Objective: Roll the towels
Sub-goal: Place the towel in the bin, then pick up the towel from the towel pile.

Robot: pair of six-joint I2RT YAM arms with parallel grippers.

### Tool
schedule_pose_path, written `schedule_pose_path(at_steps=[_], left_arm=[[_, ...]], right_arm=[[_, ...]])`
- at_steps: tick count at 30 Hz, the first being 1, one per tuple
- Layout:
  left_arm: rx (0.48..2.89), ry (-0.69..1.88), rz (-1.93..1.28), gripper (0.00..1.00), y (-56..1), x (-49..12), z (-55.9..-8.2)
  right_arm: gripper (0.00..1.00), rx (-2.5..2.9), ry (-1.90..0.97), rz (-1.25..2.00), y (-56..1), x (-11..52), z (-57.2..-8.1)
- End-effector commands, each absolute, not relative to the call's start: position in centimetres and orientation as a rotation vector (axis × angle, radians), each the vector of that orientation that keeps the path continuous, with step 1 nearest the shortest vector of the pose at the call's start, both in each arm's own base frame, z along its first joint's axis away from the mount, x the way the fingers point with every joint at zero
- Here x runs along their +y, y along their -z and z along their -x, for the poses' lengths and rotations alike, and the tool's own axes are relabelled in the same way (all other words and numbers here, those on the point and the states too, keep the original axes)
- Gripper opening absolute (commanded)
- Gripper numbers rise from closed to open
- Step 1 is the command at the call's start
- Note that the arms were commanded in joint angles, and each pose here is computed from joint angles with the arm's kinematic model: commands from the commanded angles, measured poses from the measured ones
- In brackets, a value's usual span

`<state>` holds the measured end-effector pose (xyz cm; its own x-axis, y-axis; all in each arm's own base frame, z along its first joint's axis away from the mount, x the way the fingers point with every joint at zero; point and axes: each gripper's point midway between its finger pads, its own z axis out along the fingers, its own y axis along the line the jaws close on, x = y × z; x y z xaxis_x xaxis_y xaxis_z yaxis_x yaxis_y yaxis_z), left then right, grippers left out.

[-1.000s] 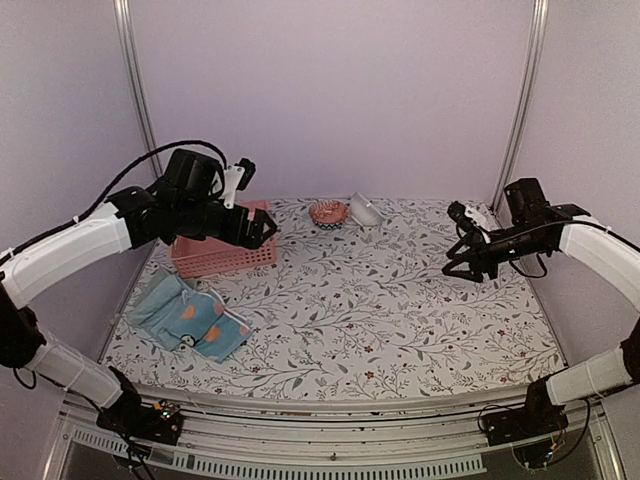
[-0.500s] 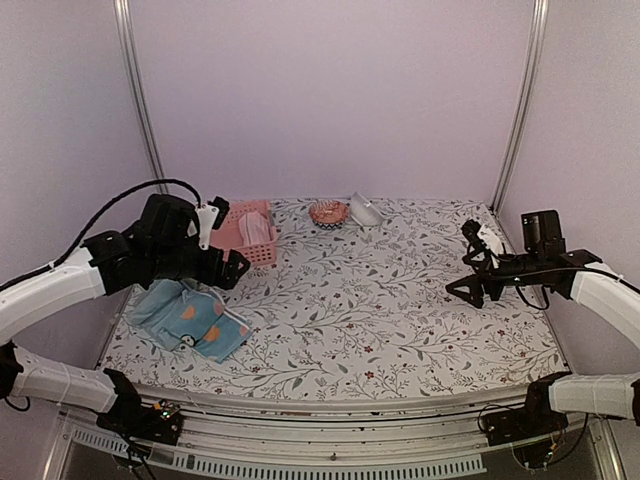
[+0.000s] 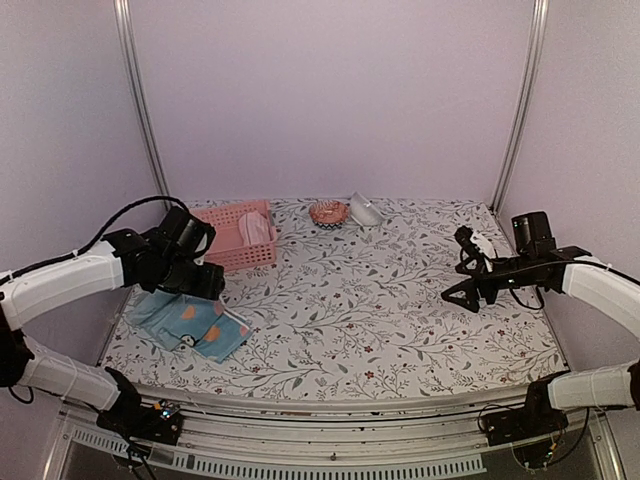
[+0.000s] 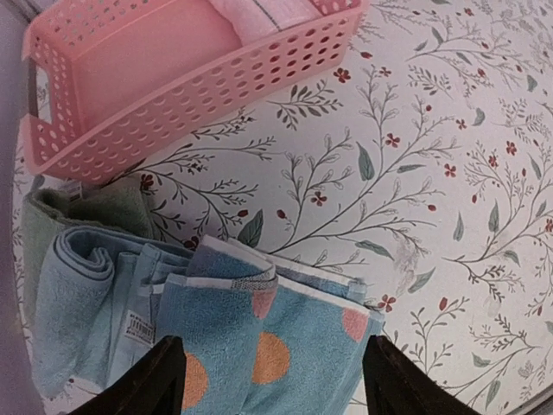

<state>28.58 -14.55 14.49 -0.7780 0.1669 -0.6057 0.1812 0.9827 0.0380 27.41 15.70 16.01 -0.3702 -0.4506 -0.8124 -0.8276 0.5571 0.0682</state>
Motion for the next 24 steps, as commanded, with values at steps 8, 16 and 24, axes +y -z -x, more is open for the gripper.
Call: schedule_pose_path(at_steps=[8, 16, 24], left_arm=[[2.723, -0.081, 0.058, 0.49, -7.8, -8.8, -28.7], [2.732, -0.134, 0.042, 0.30, -7.1, -8.5, -29.2], [2.710, -0.045, -0.035, 0.00, -8.5, -10.8, -30.0]], right_arm=[[0.93, 2.032, -0.753, 1.116, -15.4, 16.8, -26.6], [0.90, 2.052, -0.785, 1.135, -14.7, 17.0, -26.4], [0.86, 2.056, -0.816, 1.149, -14.6, 17.1, -26.0]])
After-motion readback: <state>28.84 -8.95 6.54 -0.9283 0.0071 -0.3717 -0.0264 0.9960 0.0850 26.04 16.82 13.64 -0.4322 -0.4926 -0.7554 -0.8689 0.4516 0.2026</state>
